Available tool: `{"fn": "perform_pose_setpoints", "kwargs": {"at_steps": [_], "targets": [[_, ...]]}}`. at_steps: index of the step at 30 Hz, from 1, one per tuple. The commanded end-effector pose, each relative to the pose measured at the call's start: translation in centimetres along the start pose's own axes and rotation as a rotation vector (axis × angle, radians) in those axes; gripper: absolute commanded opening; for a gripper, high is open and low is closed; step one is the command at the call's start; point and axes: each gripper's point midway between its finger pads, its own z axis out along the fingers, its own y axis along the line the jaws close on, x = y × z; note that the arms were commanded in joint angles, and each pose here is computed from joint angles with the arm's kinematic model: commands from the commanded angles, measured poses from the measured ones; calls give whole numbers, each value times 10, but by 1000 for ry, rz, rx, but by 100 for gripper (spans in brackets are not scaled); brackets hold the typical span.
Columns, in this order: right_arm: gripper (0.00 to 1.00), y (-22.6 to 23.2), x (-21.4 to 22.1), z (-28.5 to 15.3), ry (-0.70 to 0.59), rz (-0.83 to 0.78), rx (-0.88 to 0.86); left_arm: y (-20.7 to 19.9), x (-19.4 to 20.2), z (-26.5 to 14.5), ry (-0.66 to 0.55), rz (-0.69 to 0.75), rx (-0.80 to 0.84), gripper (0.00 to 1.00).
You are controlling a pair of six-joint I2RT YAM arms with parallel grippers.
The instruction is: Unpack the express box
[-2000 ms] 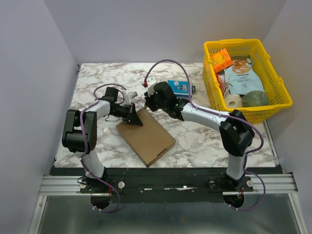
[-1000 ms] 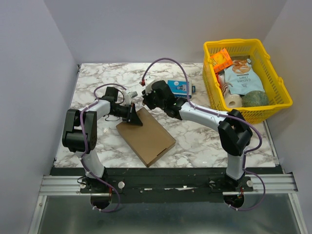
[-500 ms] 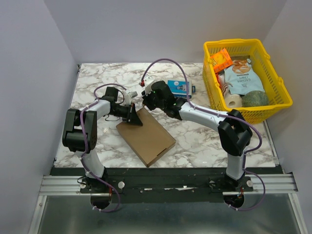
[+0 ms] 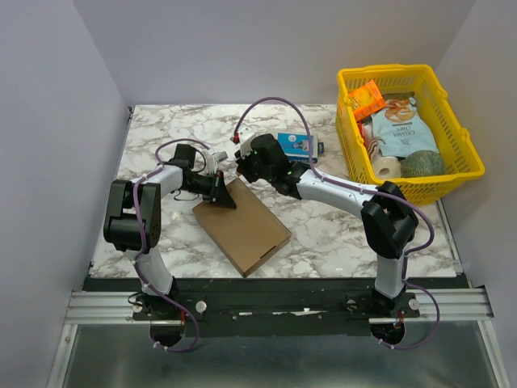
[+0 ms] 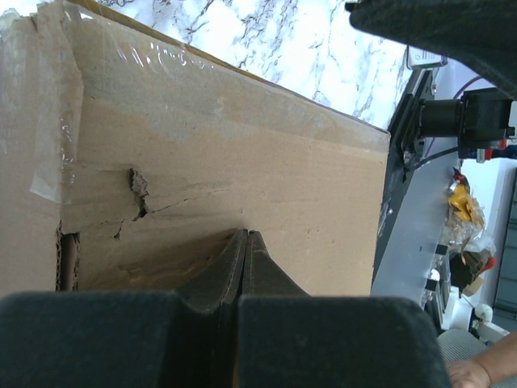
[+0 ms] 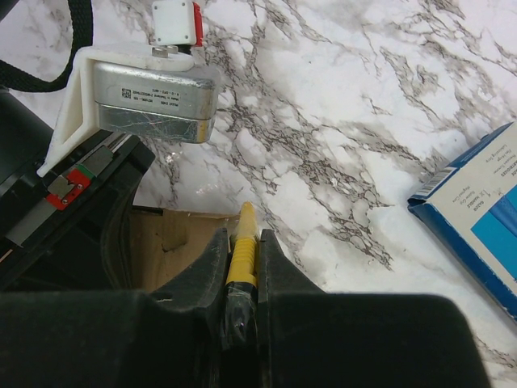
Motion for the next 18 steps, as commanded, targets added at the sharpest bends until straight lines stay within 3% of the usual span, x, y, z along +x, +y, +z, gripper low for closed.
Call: {"fn": "perform_pose_setpoints", "kwargs": {"at_steps": [1, 18], "targets": [[0, 4, 0, 3, -2, -9, -1, 36, 26, 8, 81, -40, -127, 3], [0, 7, 13, 6, 28, -9, -12, 39, 26, 9, 81, -51, -126, 3]]}}
